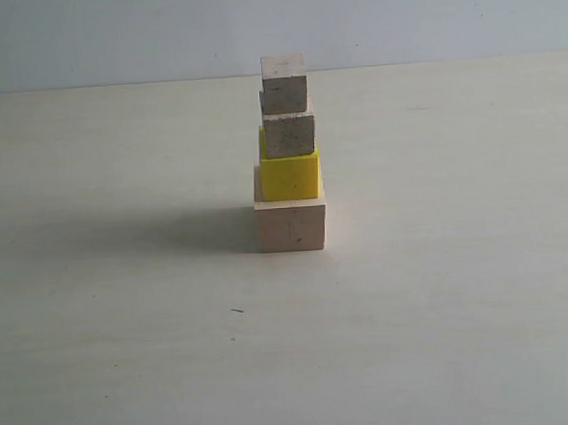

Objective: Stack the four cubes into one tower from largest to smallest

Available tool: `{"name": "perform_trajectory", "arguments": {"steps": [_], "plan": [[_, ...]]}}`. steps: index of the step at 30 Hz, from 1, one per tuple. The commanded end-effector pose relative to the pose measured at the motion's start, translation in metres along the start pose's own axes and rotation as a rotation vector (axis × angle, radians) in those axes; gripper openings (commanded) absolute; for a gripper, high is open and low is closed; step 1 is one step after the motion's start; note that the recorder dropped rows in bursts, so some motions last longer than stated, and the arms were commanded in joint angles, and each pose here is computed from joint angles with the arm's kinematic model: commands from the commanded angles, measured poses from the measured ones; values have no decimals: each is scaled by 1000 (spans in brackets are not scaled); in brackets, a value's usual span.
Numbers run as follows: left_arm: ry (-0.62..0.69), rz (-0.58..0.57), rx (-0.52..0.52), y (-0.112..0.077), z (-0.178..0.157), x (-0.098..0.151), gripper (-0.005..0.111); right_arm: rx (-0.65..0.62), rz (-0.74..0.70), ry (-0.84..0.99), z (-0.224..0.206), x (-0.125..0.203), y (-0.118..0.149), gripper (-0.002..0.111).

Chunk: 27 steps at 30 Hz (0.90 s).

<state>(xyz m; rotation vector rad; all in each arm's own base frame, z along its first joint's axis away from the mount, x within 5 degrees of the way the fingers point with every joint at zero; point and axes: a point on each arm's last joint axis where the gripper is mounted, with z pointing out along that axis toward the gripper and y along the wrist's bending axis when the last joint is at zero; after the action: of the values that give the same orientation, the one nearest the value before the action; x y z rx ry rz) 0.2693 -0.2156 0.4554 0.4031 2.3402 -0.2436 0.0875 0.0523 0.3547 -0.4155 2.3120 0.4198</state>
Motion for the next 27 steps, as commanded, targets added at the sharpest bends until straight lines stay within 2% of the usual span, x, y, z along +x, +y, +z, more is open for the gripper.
{"name": "perform_trajectory", "arguments": {"steps": [1,4,7,9,12,15,17,20,23,25,27], "plan": [[-27,30,-37,15,-8,-2,0,13,13,14,21,-12,-2,0],[31,58,-63,26,7,5,0,22,38,47,44,-22,-4,0],[142,31,-100,42,33,22,0,33,48,79,71,-31,-7,0],[267,31,-123,60,59,44,0,40,67,96,100,-39,-10,0],[434,-6,-79,83,85,77,0,15,153,132,146,-44,-11,0],[475,-30,-63,101,100,96,0,5,225,173,180,-42,-14,0],[445,-78,-66,112,101,103,0,0,265,153,192,-44,-15,0],[387,-141,42,111,105,112,0,7,305,131,197,-46,-20,0],[355,-171,285,91,114,123,0,9,413,124,194,-50,-33,0],[332,-173,334,87,119,129,0,1,433,118,194,-51,-39,0],[335,-182,328,87,122,134,0,-24,459,114,196,-52,-43,0]]}}
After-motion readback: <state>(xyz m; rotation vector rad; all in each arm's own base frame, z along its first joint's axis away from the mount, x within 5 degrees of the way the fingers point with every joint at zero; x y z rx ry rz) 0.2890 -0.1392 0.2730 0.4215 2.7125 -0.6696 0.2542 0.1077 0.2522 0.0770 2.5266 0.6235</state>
